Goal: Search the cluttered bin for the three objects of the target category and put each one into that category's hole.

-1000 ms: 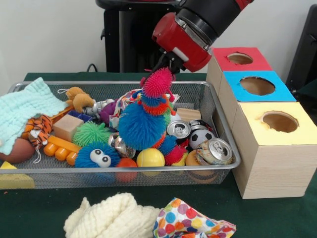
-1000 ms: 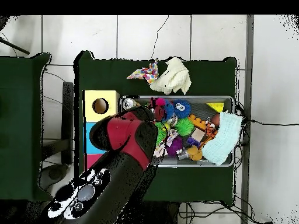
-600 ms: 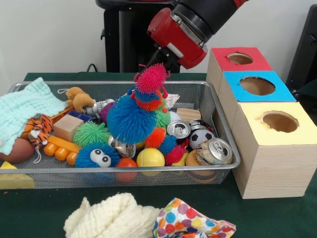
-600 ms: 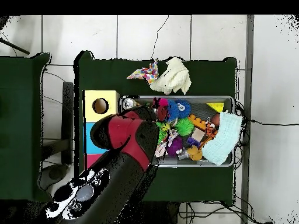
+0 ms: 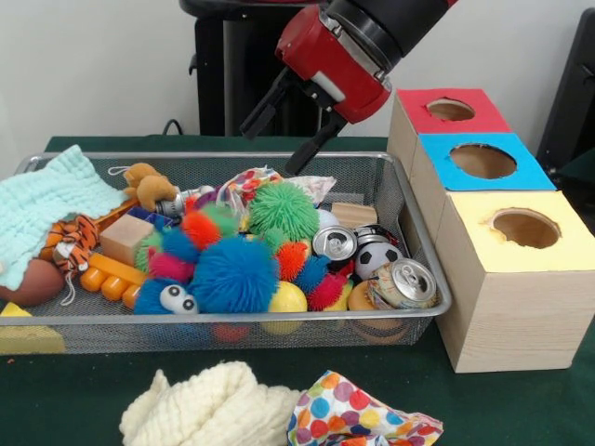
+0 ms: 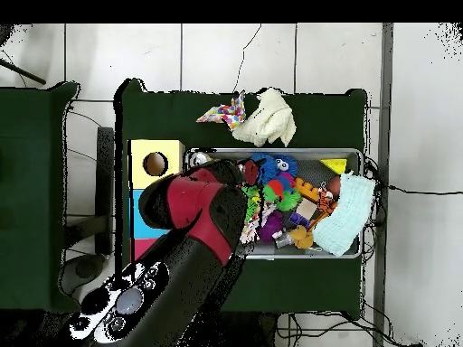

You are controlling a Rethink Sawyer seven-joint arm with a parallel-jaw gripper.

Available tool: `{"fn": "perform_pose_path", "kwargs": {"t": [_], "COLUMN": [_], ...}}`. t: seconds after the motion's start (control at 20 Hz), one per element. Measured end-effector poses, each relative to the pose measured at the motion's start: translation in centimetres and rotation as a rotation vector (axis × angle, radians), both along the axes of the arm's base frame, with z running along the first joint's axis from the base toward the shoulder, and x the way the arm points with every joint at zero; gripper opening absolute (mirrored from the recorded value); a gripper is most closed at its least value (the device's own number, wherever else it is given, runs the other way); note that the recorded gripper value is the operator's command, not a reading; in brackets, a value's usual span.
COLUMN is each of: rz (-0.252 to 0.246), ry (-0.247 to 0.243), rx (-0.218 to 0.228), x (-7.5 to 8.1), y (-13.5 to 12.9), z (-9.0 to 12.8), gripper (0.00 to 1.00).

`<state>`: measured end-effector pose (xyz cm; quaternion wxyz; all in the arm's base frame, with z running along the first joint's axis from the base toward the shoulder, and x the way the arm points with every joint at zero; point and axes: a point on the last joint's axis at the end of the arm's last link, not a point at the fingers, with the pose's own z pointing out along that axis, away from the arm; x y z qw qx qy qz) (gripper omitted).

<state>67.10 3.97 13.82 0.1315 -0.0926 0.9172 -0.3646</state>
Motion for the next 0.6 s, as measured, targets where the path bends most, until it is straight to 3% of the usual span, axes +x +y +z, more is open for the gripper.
{"fn": "perform_pose_path", "kwargs": {"t": [0.25,0.4,0.45,0.6], "rz": [0.0,-0.025,-0.059,-0.122], "ry": [-0.008,-0.022,-0.038,-0.07], "rx": [0.005,0.037,0.086,0.174], "x": [0.3,0.8,1.4,2.5], "y": [0.1,-1.0,-2.6,-5.8], "z": [0.3,0.7,0.7,0.4], "gripper": [1.0,1.0,1.0,1.0]}}
